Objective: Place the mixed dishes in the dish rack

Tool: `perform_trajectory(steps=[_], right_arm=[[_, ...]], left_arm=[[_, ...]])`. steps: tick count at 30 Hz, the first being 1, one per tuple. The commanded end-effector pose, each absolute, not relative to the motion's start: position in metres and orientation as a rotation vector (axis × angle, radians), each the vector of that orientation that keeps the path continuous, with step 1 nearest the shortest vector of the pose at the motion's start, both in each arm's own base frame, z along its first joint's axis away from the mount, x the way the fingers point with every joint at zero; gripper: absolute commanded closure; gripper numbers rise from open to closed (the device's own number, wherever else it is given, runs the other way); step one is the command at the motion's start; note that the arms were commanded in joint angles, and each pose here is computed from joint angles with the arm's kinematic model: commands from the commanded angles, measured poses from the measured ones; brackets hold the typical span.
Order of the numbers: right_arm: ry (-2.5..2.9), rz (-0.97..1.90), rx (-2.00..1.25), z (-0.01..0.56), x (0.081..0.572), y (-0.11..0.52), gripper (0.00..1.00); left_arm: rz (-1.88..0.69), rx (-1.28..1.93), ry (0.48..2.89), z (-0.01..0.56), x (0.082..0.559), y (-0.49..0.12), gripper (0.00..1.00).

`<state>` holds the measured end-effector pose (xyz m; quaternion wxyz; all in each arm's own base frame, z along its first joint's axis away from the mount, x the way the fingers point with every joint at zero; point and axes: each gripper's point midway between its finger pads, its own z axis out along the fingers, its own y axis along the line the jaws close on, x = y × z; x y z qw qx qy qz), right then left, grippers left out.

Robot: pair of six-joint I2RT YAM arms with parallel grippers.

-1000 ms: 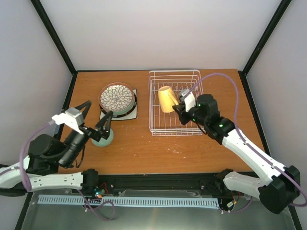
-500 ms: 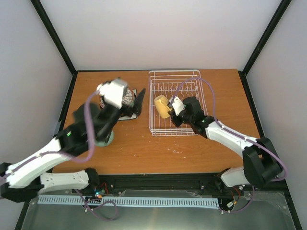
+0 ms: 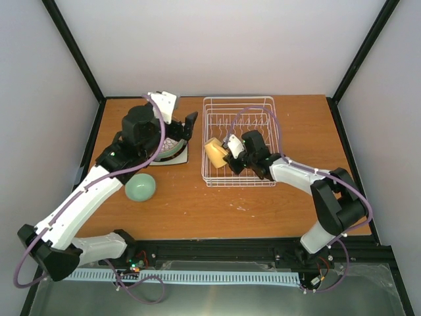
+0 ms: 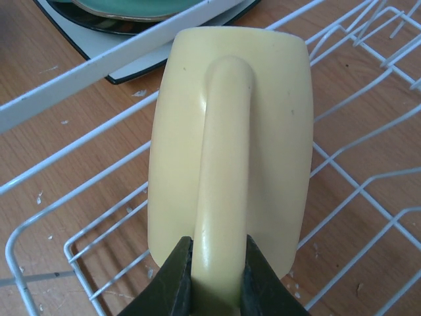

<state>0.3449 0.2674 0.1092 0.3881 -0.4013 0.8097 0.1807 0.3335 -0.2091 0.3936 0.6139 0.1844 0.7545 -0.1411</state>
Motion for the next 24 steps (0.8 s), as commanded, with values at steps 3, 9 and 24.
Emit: perform_trajectory(steps=[3,9,24], right_arm=[[2.049,0.484,-1.093,0.108,0.354,0.280,0.97],[2.166,0.458,-1.145,0.086,0.343,0.270,0.97],[2.462,0.574,-1.258,0.029,0.304,0.263,0.96]], left_arm=[[-0.374,0.394,1.681,0.402,0.329,-0.196,0.00],[-0.305,0.386,1.690,0.389,0.334,-0.186,0.00],[-0.211,0.323,1.686,0.384,0.339,-0.154,0.00]])
